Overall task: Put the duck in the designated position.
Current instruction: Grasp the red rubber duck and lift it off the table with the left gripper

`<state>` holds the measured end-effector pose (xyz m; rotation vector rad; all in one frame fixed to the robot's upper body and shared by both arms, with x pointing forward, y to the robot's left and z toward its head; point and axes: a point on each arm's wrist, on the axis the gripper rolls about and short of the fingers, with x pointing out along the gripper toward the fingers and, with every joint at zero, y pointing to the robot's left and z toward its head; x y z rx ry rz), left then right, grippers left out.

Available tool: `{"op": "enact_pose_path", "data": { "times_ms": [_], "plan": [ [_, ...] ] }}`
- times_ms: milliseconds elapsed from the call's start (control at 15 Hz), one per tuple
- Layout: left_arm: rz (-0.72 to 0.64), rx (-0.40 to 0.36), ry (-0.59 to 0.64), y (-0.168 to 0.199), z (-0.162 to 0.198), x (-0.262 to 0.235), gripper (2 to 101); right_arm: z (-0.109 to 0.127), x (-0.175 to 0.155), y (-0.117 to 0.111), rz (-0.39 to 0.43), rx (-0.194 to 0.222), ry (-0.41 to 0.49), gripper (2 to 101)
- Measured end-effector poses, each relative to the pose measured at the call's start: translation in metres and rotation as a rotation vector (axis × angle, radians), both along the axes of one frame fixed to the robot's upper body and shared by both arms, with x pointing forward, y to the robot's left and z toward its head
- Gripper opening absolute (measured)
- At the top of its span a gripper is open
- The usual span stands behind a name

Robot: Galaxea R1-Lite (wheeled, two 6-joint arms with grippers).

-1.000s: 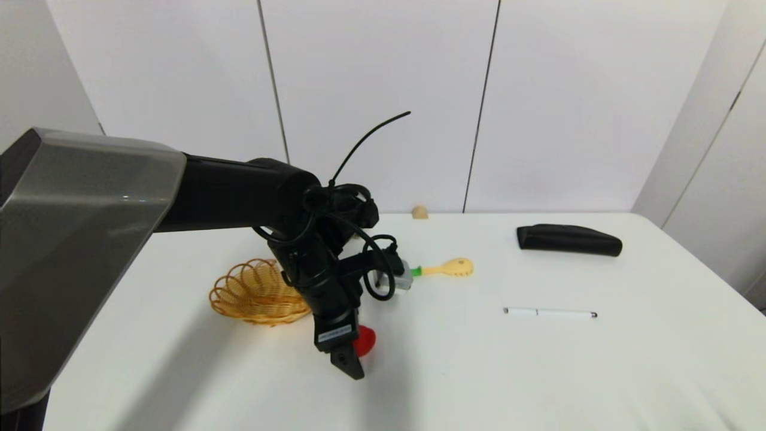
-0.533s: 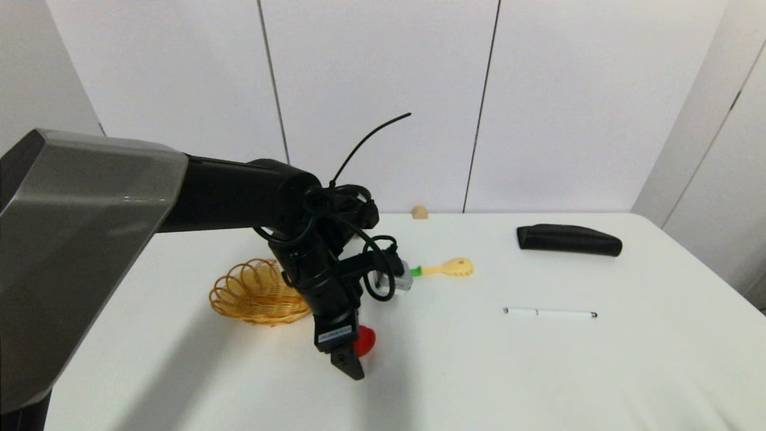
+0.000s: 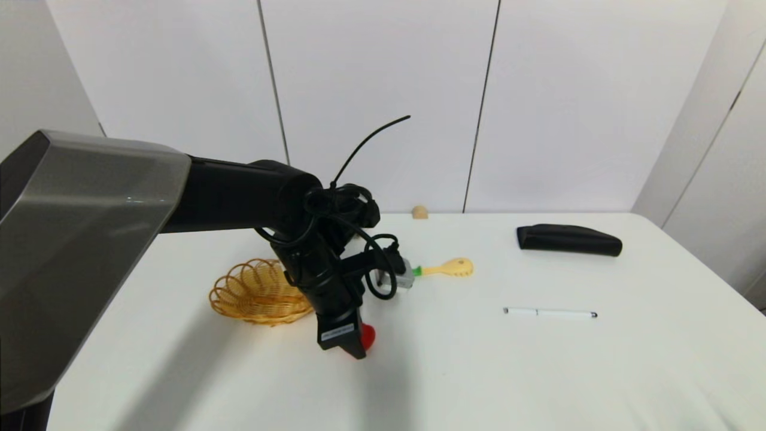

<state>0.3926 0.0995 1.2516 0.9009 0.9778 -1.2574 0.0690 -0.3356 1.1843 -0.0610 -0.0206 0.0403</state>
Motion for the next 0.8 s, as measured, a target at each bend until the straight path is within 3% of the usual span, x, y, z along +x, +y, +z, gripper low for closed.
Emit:
{"op": "enact_pose_path", "data": {
  "times_ms": [133,533,800],
  "plan": [
    [0.000,-0.005,-0.007,-0.001,0.000,0.001,43.4,0.000,0.000,0.000,0.000,0.000,0.000,98.0],
    [0.003,-0.007,-0.015,0.001,0.005,-0.002,40.7,0.000,0.000,0.000,0.000,0.000,0.000,98.0],
    [0.009,-0.036,-0.066,0.008,0.029,-0.011,40.0,0.000,0.000,0.000,0.000,0.000,0.000,98.0]
  ]
}}
